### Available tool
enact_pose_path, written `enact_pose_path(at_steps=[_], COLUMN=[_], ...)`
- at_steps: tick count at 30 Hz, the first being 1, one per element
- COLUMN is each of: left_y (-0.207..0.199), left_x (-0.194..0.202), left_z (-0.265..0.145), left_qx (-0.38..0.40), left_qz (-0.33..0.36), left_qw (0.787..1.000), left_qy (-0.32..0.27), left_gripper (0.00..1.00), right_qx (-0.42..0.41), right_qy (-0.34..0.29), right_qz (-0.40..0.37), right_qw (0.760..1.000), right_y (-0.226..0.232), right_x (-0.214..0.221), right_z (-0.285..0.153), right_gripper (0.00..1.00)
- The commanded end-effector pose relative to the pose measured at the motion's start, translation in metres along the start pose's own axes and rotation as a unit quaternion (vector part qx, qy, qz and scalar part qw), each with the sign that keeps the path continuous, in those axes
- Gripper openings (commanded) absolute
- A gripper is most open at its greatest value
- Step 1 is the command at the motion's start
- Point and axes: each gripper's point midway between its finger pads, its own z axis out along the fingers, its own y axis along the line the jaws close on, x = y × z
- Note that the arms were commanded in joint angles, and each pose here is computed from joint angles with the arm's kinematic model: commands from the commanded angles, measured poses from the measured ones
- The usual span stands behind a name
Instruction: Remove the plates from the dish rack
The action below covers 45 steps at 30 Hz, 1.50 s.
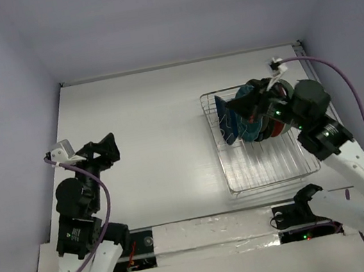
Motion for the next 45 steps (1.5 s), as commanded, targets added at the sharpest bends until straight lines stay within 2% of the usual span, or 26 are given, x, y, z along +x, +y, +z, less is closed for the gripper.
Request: enact_pose_path(at_steps=[1,3,4,8,9,10,11,12,13,16,19,20,22,23,24,25,27,29,33,36,38,41,45], left_y=[-0.001,-0.001,-0.001,-0.003,-0.002,-0.002,-0.002,-0.002,-0.002,-0.003,-0.002,-0.002,-0.001,-0.002,-0.001,-0.001,-0.001,-0.001,-0.001,-0.001,-0.001,-0.001,-0.001], left_x=[0.002,0.001,0.0,-0.003,-0.002,-0.002,-0.002,-0.002,-0.002,-0.007,-0.006,-0.005,-0.002,-0.002,-0.002,0.0,0.0,0.0,0.0,-0.001,0.0,-0.001,-0.002], left_z=[0.002,0.0,-0.001,-0.001,-0.001,-0.002,-0.002,-0.002,-0.003,-0.007,-0.008,-0.008,-0.007,-0.007,-0.007,-0.007,-0.007,-0.007,-0.008,-0.008,-0.008,-0.01,-0.011], left_qx=[0.004,0.006,0.007,0.011,0.011,0.011,0.012,0.012,0.011,0.015,0.014,0.013,0.01,0.01,0.01,0.009,0.009,0.009,0.009,0.009,0.009,0.009,0.011], left_qz=[0.001,-0.002,-0.004,-0.01,-0.01,-0.01,-0.011,-0.012,-0.014,-0.016,-0.016,-0.017,-0.017,-0.017,-0.017,-0.018,-0.018,-0.02,-0.021,-0.022,-0.023,-0.025,-0.026], left_qw=[1.0,1.0,1.0,1.0,1.0,1.0,1.0,1.0,1.0,0.999,1.0,1.0,1.0,1.0,1.0,1.0,1.0,1.0,1.0,1.0,1.0,1.0,1.0], left_qy=[-0.002,-0.007,-0.009,-0.017,-0.017,-0.017,-0.017,-0.017,-0.017,-0.023,-0.021,-0.02,-0.015,-0.015,-0.013,-0.011,-0.011,-0.011,-0.011,-0.012,-0.01,-0.012,-0.014], left_gripper=[0.7,0.71,0.71,0.72,0.72,0.64,0.55,0.43,0.24,0.0,0.0,0.0,0.0,0.0,0.0,0.07,0.12,0.19,0.27,0.34,0.38,0.4,0.41], right_qx=[0.076,0.107,0.125,0.201,0.222,0.253,0.267,0.278,0.291,0.337,0.374,0.382,0.395,0.399,0.403,0.407,0.422,0.448,0.476,0.496,0.514,0.527,0.543], right_qy=[-0.013,-0.002,0.013,0.047,0.06,0.056,0.055,0.066,0.069,0.089,0.104,0.109,0.132,0.141,0.153,0.157,0.181,0.193,0.219,0.223,0.222,0.216,0.196], right_qz=[-0.037,-0.04,-0.046,-0.08,-0.087,-0.098,-0.102,-0.109,-0.121,-0.137,-0.146,-0.15,-0.158,-0.158,-0.16,-0.162,-0.169,-0.181,-0.197,-0.208,-0.216,-0.234,-0.258], right_qw=[0.996,0.993,0.991,0.975,0.969,0.961,0.957,0.952,0.946,0.927,0.91,0.905,0.895,0.892,0.888,0.885,0.872,0.854,0.829,0.813,0.8,0.788,0.774], right_y=[-0.015,-0.026,-0.035,-0.058,-0.065,-0.074,-0.078,-0.084,-0.09,-0.11,-0.128,-0.133,-0.144,-0.147,-0.151,-0.154,-0.167,-0.182,-0.198,-0.205,-0.209,-0.204,-0.188], right_x=[-0.011,-0.001,0.007,0.023,0.029,0.027,0.024,0.028,0.028,0.035,0.044,0.048,0.06,0.065,0.071,0.073,0.088,0.097,0.111,0.108,0.105,0.096,0.075], right_z=[0.024,0.032,0.038,0.047,0.044,0.041,0.041,0.04,0.04,0.042,0.046,0.047,0.052,0.054,0.056,0.058,0.061,0.062,0.061,0.059,0.057,0.057,0.054], right_gripper=[0.09,0.16,0.26,0.5,0.52,0.53,0.4,0.16,0.0,0.0,0.0,0.19,0.42,0.57,0.62,0.63,0.64,0.62,0.51,0.32,0.12,0.02,0.0])
